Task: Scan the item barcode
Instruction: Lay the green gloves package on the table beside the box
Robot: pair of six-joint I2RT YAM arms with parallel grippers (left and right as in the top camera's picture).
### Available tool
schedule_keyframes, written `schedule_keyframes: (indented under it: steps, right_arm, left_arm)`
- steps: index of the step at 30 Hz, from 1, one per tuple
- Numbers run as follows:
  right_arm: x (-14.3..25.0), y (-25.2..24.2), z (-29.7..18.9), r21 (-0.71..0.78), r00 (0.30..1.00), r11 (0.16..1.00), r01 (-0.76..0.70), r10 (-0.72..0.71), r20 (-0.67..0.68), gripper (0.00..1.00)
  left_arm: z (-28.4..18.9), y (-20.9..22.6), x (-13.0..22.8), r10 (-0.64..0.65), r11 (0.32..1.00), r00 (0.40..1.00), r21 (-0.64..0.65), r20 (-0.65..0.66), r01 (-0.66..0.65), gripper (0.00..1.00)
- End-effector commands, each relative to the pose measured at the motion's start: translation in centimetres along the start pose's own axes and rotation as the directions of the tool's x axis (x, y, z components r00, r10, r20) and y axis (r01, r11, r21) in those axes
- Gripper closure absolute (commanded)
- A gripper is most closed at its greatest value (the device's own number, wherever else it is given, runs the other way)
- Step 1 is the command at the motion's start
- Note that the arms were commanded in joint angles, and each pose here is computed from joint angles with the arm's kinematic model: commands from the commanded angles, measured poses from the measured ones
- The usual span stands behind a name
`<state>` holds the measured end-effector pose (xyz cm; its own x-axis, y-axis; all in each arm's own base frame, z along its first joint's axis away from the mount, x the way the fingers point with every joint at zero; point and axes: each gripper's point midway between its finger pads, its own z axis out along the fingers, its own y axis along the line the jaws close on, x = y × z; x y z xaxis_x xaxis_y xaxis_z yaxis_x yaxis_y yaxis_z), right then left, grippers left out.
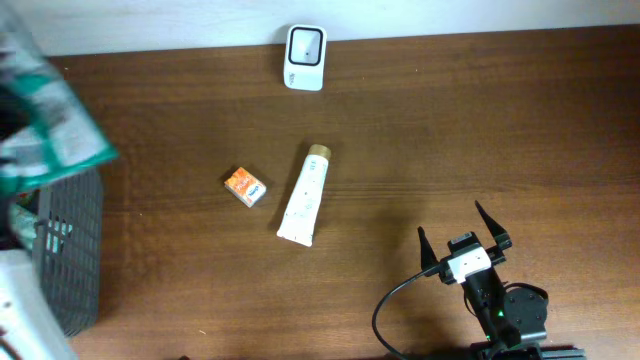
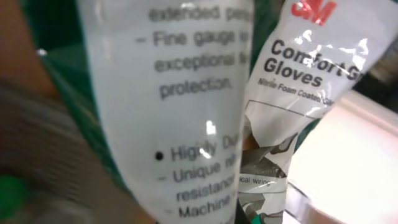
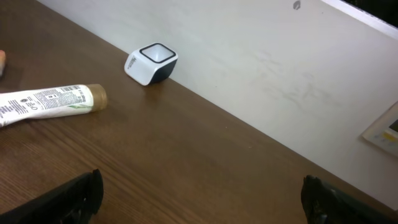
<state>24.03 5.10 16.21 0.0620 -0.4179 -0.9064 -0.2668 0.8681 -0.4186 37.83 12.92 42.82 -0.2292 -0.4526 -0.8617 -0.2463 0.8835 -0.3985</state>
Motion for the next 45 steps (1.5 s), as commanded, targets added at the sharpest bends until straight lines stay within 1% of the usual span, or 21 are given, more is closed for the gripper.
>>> schedule_keyframes:
  steps: [1, 4, 6, 10, 11, 12, 13, 15, 19, 22, 24, 28, 30, 33, 36, 39, 40, 41, 43, 44, 45]
  right_arm:
    - [0.1, 0.3, 0.0, -0.011, 1.000, 1.000, -0.008, 0.008, 0.001, 0.02]
    - [0.1, 0.3, 0.0, -0.011, 1.000, 1.000, -0.008, 0.008, 0.001, 0.02]
    - [0.1, 0.3, 0.0, -0.011, 1.000, 1.000, -0.008, 0.008, 0.001, 0.02]
    - [0.1, 0.3, 0.0, -0.011, 1.000, 1.000, -0.008, 0.008, 0.001, 0.02]
    - [0.1, 0.3, 0.0, -0.011, 1.000, 1.000, -0.008, 0.008, 0.001, 0.02]
    - [0.1, 0.3, 0.0, -0.011, 1.000, 1.000, -0.008, 0.008, 0.001, 0.02]
    - [0.1, 0.3, 0.0, -0.011, 1.000, 1.000, -0.008, 0.008, 0.001, 0.02]
    - [0.1, 0.3, 0.0, -0.011, 1.000, 1.000, -0.008, 0.008, 0.001, 0.02]
    - [0.1, 0.3, 0.0, -0.011, 1.000, 1.000, -0.008, 0.008, 0.001, 0.02]
    - [0.1, 0.3, 0.0, -0.011, 1.000, 1.000, -0.008, 0.008, 0.001, 0.02]
    - [0.1, 0.3, 0.0, -0.011, 1.000, 1.000, -0.008, 0.008, 0.001, 0.02]
    - [0.1, 0.3, 0.0, -0.011, 1.000, 1.000, -0.008, 0.008, 0.001, 0.02]
    - [0.1, 0.3, 0.0, -0.011, 1.000, 1.000, -0.008, 0.008, 0.001, 0.02]
    - [0.1, 0.3, 0.0, -0.011, 1.000, 1.000, -0.008, 0.008, 0.001, 0.02]
    - [0.1, 0.3, 0.0, -0.011, 1.000, 1.000, -0.008, 0.008, 0.001, 0.02]
    - [0.1, 0.3, 0.0, -0.011, 1.000, 1.000, -0.008, 0.008, 0.001, 0.02]
    - [0.1, 0.3, 0.0, -0.011, 1.000, 1.000, -0.008, 0.008, 0.001, 0.02]
    - [0.1, 0.3, 0.0, -0.011, 1.000, 1.000, -0.008, 0.008, 0.001, 0.02]
    - [0.1, 0.3, 0.0, -0.011, 1.000, 1.000, -0.008, 0.008, 0.001, 0.02]
    - [0.1, 0.3, 0.0, -0.011, 1.000, 1.000, -0.008, 0.008, 0.001, 0.02]
    - [0.1, 0.3, 0.0, -0.011, 1.000, 1.000, -0.008, 0.008, 0.001, 0.01]
  left_arm:
    - [1.8, -5.7, 6.1, 0.005, 0.998, 0.981, 0.069, -0.194, 0.009, 1.00]
    - [4.1, -6.9, 13.2, 0.061, 0.998, 0.916, -0.006, -0.397, -0.069, 1.00]
    - [5.3, -7.3, 18.3, 0.090, 0.992, 0.834, -0.022, -0.544, -0.122, 1.00]
    - [7.5, -5.8, 24.8, 0.086, 0.977, 0.695, -0.078, -0.714, -0.201, 1.00]
    - [8.0, -5.1, 26.2, 0.069, 0.973, 0.661, -0.097, -0.747, -0.211, 1.00]
    - [8.4, -3.9, 27.3, 0.027, 0.964, 0.636, -0.147, -0.771, -0.219, 1.00]
    - [8.8, -2.8, 28.0, -0.006, 0.953, 0.625, -0.193, -0.781, -0.232, 1.00]
    - [9.5, -0.5, 28.9, -0.033, 0.923, 0.608, -0.258, -0.793, -0.287, 1.00]
    - [10.3, 3.4, 29.5, -0.041, 0.841, 0.606, -0.355, -0.794, -0.409, 1.00]
    - [10.9, 4.5, 31.1, -0.048, 0.821, 0.581, -0.364, -0.812, -0.440, 1.00]
    - [11.3, 5.4, 32.9, -0.060, 0.813, 0.554, -0.363, -0.831, -0.456, 1.00]
    - [11.3, 7.2, 36.9, -0.093, 0.791, 0.471, -0.353, -0.877, -0.500, 1.00]
    - [11.2, 7.5, 38.0, -0.103, 0.796, 0.452, -0.346, -0.886, -0.496, 1.00]
    - [11.2, 6.9, 40.2, -0.120, 0.837, 0.422, -0.321, -0.898, -0.443, 1.00]
    - [11.1, 4.6, 43.0, -0.106, 0.905, 0.372, -0.244, -0.922, -0.349, 1.00]
    - [11.0, 2.1, 44.9, -0.069, 0.944, 0.339, -0.172, -0.938, -0.281, 1.00]
    - [10.8, 1.4, 45.3, -0.043, 0.949, 0.330, -0.142, -0.943, -0.283, 1.00]
    - [10.7, 1.1, 45.5, -0.032, 0.950, 0.322, -0.129, -0.946, -0.284, 0.97]
    - [10.5, 0.6, 45.7, 0.011, 0.956, 0.298, -0.077, -0.954, -0.282, 0.63]
    - [10.4, 0.7, 45.6, 0.009, 0.956, 0.295, -0.079, -0.955, -0.284, 0.39]
    - [10.4, 0.8, 44.9, 0.004, 0.953, 0.301, -0.088, -0.954, -0.289, 0.27]
